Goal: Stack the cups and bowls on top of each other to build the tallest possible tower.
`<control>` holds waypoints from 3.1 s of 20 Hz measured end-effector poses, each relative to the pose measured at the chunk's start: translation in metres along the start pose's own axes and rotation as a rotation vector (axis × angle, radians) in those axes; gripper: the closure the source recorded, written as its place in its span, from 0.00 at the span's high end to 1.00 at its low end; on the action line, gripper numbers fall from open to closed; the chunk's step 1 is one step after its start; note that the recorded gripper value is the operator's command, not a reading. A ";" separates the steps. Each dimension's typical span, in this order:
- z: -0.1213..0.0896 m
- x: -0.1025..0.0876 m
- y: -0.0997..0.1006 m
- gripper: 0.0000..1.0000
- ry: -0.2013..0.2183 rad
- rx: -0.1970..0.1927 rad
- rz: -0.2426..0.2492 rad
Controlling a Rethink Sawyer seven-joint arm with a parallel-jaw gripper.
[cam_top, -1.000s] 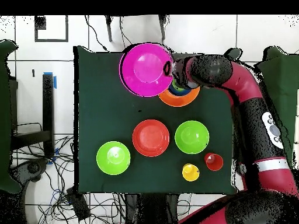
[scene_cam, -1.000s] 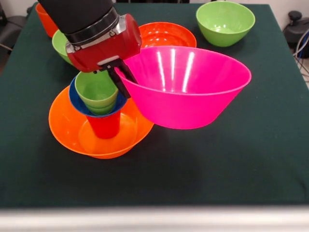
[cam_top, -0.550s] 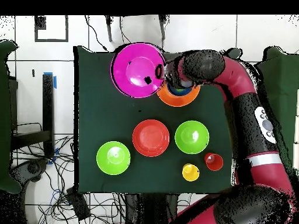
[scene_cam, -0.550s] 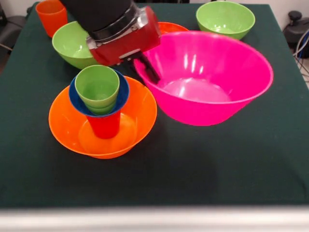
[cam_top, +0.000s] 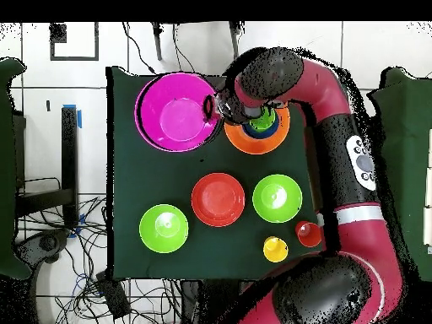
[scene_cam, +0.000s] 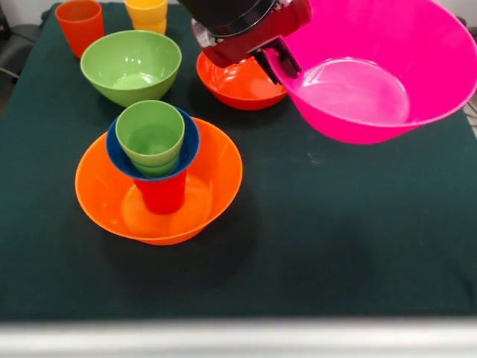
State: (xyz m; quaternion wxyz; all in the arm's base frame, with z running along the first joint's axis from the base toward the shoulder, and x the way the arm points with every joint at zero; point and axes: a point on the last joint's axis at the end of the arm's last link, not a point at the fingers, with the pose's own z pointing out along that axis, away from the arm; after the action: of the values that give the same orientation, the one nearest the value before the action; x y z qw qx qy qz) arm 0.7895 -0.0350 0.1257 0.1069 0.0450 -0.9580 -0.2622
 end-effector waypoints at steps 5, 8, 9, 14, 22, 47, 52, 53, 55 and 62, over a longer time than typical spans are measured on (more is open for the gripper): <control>-0.008 -0.003 -0.017 0.00 -0.025 -0.007 0.023; -0.011 -0.002 -0.034 0.00 -0.036 -0.014 0.044; -0.012 -0.001 -0.040 0.00 -0.040 -0.016 0.052; -0.021 0.005 -0.071 0.00 -0.059 -0.022 0.089; -0.037 -0.002 -0.089 0.00 -0.091 0.012 0.109; -0.078 0.007 -0.118 0.00 -0.025 0.021 0.023; -0.093 0.010 -0.133 0.00 -0.029 0.047 -0.004; -0.096 0.010 -0.136 0.00 -0.035 0.053 -0.008; -0.100 0.009 -0.143 0.00 -0.046 0.064 -0.016; -0.104 0.009 -0.170 0.00 -0.073 0.085 -0.058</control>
State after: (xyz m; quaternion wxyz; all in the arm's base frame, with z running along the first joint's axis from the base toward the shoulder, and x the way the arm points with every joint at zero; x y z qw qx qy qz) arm 0.8097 -0.2335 0.1278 0.0622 0.0675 -0.9698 -0.2259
